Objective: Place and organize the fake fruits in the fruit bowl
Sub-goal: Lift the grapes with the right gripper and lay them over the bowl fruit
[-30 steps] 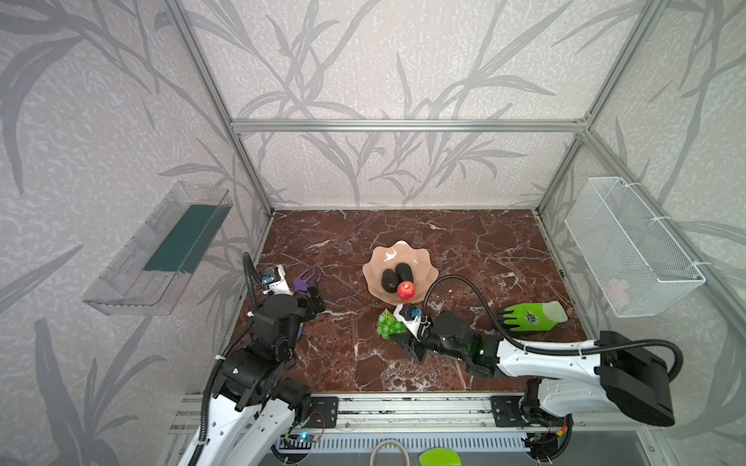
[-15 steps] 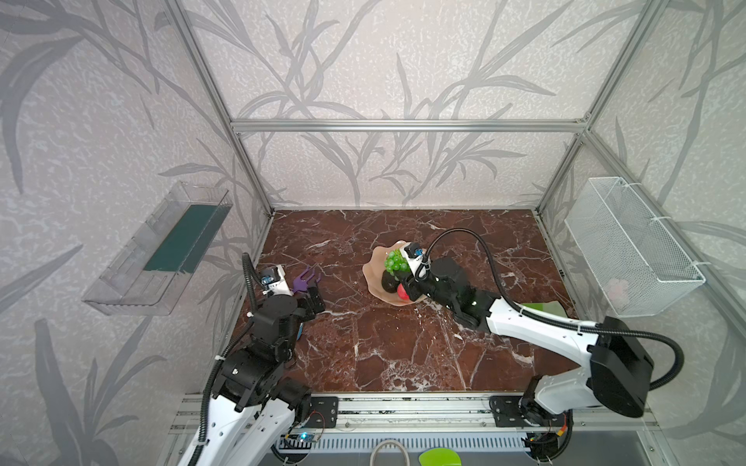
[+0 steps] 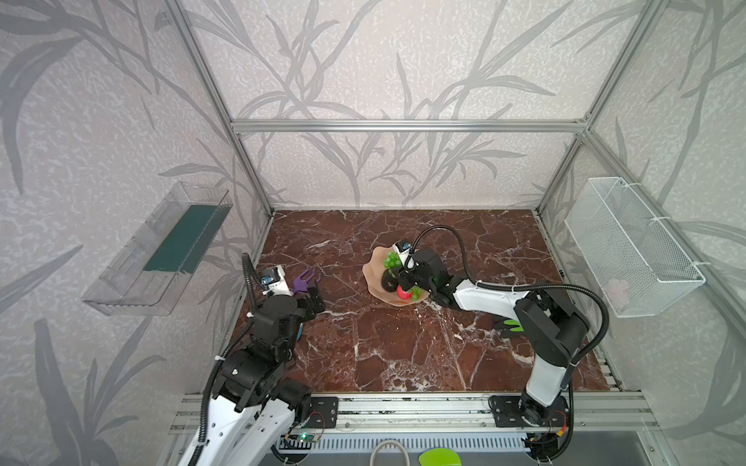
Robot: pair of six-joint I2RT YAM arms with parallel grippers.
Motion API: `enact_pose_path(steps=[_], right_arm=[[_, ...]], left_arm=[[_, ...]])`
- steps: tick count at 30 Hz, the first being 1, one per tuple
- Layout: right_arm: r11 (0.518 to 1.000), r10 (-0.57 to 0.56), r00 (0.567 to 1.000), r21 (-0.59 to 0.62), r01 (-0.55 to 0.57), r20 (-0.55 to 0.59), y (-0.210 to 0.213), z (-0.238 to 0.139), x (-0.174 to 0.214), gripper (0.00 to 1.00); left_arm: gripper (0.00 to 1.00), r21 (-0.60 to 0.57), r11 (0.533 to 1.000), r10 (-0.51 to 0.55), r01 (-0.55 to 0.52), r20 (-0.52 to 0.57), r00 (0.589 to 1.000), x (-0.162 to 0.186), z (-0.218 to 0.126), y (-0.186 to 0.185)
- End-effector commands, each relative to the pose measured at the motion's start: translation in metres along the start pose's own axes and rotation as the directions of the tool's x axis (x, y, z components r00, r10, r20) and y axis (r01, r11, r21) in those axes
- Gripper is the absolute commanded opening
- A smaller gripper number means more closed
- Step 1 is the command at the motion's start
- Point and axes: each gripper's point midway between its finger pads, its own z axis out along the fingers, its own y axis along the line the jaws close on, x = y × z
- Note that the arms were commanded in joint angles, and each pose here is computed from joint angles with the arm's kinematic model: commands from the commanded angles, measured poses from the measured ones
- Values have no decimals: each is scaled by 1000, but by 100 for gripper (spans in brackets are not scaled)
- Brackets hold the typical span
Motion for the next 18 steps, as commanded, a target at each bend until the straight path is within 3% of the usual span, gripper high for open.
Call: enact_pose_path(steps=[1, 12, 15, 18], right_arm=[[999, 16, 997, -29, -13, 73, 3, 5, -21, 45], [995, 59, 989, -82, -48, 136, 1, -3, -30, 90], [996, 59, 986, -81, -46, 156, -2, -14, -41, 99], [996, 55, 983, -84, -40, 176, -4, -34, -54, 99]], left_arm=[[100, -24, 1000, 2, -2, 17, 1000, -7, -5, 6], [100, -30, 1000, 1, -1, 22, 1000, -8, -5, 7], [100, -33, 999, -4, 5, 30, 1000, -9, -4, 7], [100, -30, 999, -14, 16, 56, 998, -16, -3, 5]])
